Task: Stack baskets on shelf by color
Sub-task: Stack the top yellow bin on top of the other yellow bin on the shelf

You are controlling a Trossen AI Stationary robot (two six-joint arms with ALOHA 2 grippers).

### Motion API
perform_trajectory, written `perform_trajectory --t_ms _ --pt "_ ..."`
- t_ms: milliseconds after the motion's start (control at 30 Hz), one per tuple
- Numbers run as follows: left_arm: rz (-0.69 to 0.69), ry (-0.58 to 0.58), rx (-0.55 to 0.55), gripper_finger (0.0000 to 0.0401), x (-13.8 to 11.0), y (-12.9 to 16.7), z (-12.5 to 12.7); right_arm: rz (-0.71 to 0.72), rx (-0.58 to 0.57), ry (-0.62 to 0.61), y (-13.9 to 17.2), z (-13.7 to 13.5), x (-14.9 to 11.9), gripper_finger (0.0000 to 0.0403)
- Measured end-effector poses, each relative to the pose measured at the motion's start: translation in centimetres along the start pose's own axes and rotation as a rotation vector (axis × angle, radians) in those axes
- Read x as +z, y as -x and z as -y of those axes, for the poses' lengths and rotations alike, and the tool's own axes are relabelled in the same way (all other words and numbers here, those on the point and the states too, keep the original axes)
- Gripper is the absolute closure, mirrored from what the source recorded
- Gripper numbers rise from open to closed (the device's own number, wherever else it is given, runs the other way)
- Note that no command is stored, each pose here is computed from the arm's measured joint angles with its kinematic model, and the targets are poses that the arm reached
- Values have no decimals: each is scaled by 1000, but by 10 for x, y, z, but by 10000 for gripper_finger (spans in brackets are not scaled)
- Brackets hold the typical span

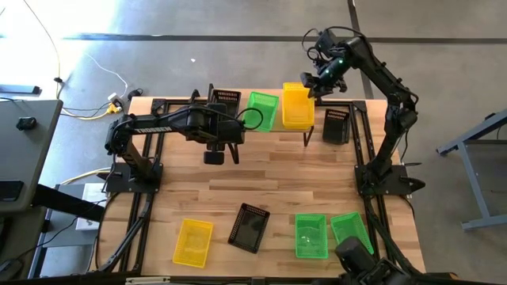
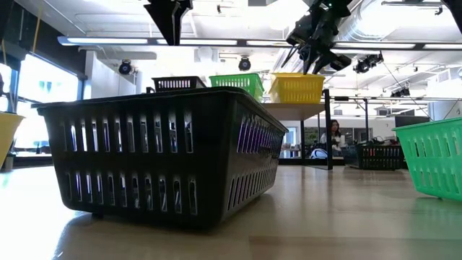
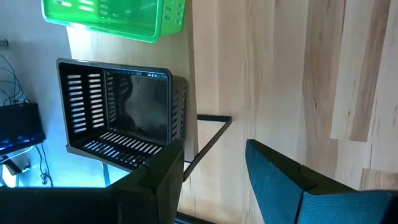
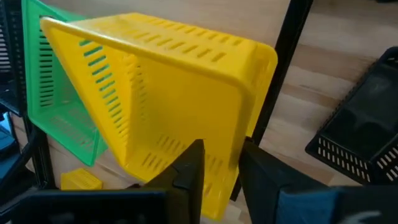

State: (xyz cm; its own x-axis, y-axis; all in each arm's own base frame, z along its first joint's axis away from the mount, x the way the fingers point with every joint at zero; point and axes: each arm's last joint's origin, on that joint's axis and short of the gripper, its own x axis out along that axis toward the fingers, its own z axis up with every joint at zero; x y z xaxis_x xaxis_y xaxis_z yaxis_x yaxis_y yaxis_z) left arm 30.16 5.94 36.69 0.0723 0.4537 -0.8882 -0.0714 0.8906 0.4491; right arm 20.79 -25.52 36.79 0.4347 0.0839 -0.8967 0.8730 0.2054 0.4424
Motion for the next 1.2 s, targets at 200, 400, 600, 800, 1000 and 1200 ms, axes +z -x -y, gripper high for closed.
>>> perform_trajectory --t_ms 200,400,600,800,1000,1200 --pt "-6 12 1 240 -1 -2 -3 47 -29 16 0 0 3 309" --pt "-16 34 3 240 -2 -5 -10 64 -44 76 4 2 3 309" --pt "-20 51 4 240 -3 -6 -12 107 -55 143 16 3 -5 309" --pt "-20 70 4 240 -3 -6 -12 179 -127 195 30 4 -14 309" --pt "-20 118 4 240 -3 -6 -12 298 -116 354 43 -1 -16 309" --pt "-20 182 5 240 -3 -6 -12 394 -121 611 47 -9 -11 309"
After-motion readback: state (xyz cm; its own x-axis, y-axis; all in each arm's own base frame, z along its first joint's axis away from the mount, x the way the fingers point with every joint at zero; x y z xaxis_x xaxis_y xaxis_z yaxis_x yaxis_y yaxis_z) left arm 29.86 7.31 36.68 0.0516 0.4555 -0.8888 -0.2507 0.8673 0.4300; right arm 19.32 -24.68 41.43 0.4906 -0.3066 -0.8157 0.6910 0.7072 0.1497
